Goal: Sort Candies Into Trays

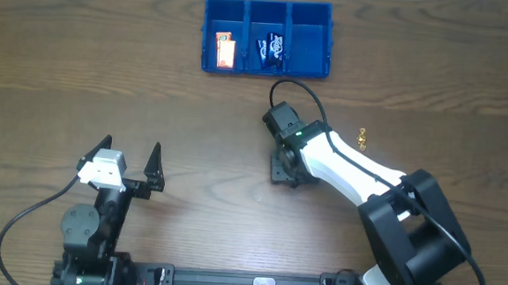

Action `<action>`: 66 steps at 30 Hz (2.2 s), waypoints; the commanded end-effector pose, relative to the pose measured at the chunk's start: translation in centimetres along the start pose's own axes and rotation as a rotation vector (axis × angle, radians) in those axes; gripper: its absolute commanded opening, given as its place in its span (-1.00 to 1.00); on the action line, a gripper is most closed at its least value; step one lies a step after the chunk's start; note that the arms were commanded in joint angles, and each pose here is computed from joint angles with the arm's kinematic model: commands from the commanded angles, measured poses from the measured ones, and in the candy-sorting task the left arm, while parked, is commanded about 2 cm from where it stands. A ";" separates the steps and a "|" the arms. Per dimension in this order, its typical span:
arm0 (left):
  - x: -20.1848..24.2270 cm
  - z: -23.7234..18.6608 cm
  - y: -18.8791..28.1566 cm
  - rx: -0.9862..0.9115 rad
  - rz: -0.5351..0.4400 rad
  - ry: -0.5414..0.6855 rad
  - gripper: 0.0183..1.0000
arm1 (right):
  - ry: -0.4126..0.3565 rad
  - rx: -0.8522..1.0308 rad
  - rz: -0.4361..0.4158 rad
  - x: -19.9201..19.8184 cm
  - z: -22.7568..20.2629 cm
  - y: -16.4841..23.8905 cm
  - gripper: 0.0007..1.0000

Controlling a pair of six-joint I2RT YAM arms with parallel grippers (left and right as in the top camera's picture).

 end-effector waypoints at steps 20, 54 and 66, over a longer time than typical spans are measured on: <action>-0.1 -1.4 -0.1 0.045 -0.016 0.003 1.00 | -0.028 -0.105 0.036 0.3 1.1 3.5 -0.93; -0.1 -1.4 -0.1 0.045 -0.016 0.003 1.00 | -0.091 -0.529 -0.077 -4.8 25.6 13.6 -0.93; -0.1 -1.4 -0.1 0.045 -0.016 0.003 0.99 | -0.091 -0.574 -0.053 -4.4 26.4 14.1 0.10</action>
Point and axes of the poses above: each gripper's point midway between its finger pads, its own y axis back along the fingers, its own x axis along the line the jaws close on, z = x × y, the point moved 4 cm from there along y, back along the fingers, and after that the axes turned 1 degree about -y, right-handed, at the moved point
